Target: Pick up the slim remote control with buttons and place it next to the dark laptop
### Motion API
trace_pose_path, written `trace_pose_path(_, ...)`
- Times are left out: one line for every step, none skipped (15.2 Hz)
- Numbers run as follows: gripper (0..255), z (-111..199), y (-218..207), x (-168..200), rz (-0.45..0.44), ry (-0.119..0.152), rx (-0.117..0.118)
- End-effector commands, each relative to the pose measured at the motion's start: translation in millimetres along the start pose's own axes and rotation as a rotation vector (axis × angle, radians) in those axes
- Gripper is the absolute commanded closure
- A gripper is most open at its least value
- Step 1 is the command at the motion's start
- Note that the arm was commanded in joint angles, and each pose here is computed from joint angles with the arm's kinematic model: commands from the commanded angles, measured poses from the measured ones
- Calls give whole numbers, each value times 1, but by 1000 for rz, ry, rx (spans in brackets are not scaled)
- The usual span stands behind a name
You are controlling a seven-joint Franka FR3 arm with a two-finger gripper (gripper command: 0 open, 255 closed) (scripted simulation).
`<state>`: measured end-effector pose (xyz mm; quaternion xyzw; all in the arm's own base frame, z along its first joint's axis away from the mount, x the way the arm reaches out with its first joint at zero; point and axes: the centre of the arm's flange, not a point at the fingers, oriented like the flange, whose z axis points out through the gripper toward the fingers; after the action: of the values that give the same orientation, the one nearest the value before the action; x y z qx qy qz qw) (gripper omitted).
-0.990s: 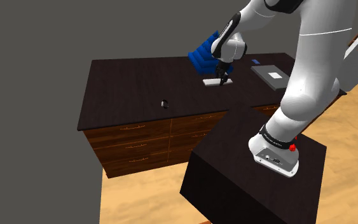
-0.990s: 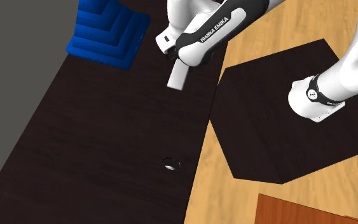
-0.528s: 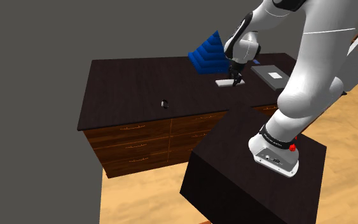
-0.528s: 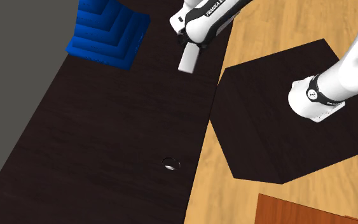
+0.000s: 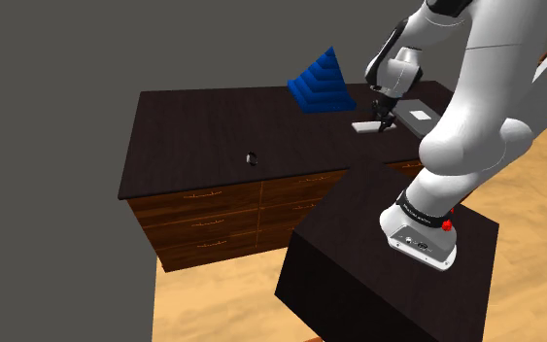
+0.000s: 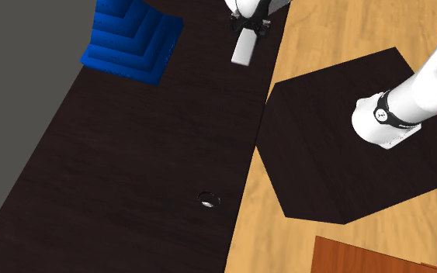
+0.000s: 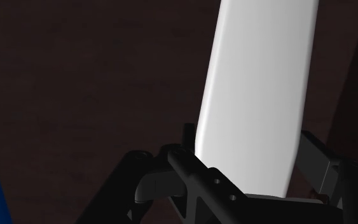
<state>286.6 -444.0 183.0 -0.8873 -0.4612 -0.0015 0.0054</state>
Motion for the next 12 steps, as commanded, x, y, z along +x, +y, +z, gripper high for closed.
trace_pose_path(255, 2, -5, -26, -2, 0, 0)
trace_pose_path(255, 2, -8, -39, -2, 0, 0)
trace_pose_path(255, 2, -11, -51, -2, 0, 0)
trace_pose_path(255, 1, -13, -64, -2, 0, 0)
trace_pose_path(255, 1, -16, -77, -2, 0, 0)
trace_pose_path(255, 1, -19, -90, -2, 0, 0)
trace_pose_path(255, 1, -22, -103, -2, 0, 0)
trace_pose_path(255, 1, -24, -116, -2, 0, 0)
trace_pose_path(255, 1, -27, -129, -2, 0, 0)
trace_pose_path(255, 1, -30, -142, -2, 0, 0)
trace_pose_path(255, 1, -33, -155, -2, 0, 0)
trace_pose_path(255, 0, -35, -168, -2, 0, 0)
